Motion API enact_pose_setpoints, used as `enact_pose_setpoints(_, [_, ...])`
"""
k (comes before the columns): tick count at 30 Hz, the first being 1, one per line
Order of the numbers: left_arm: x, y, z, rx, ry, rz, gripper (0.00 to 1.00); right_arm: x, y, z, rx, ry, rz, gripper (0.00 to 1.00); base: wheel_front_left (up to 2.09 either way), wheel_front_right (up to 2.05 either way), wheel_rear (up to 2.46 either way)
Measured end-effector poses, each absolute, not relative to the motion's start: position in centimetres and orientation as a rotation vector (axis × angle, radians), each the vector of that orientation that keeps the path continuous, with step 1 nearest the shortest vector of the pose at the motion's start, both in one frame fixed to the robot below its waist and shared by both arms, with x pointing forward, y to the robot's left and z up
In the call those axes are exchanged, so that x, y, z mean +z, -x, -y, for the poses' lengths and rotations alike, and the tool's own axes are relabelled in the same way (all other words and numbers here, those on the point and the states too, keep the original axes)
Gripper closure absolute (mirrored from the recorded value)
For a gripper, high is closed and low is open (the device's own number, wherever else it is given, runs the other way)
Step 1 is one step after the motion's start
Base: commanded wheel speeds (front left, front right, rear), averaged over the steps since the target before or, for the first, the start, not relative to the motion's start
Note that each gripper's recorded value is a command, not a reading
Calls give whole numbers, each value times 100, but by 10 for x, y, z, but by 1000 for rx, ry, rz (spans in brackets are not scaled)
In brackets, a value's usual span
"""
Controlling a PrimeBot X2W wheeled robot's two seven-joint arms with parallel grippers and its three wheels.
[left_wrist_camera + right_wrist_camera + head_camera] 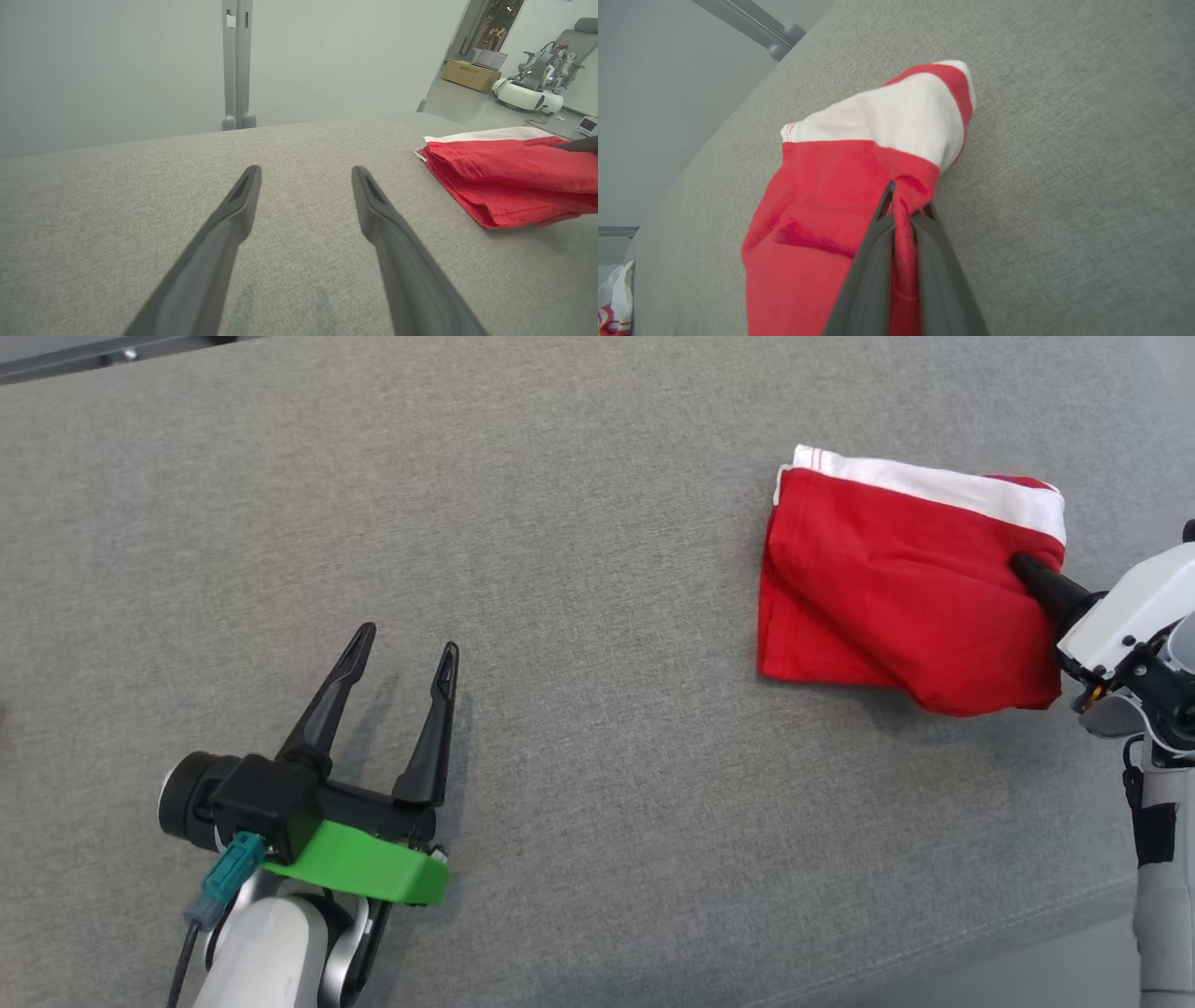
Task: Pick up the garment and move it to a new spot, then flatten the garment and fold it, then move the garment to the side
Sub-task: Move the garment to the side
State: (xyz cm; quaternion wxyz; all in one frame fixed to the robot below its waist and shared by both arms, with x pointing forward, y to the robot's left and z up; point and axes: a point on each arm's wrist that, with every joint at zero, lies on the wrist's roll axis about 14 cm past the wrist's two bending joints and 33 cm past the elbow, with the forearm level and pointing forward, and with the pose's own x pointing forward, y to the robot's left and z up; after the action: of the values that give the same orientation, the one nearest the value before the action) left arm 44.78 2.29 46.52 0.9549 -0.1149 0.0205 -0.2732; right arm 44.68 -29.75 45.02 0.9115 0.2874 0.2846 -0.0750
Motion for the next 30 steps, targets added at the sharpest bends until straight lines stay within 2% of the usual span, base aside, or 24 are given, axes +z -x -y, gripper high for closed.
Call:
enact_pose_setpoints(7, [450, -459, 0, -620, 253, -74, 0, 438, -448, 340, -262, -444, -572, 100, 0, 0, 0])
enact_pose_setpoints(20, [421, -464, -21, -551, 239, -153, 0, 439, -528, 376, -256, -53, -591, 100, 0, 0, 0])
enact_pose_setpoints(30, [419, -455, -48, -481, 205, -176, 0, 423, -533, 405, -296, 73, -658, 100, 0, 0, 0])
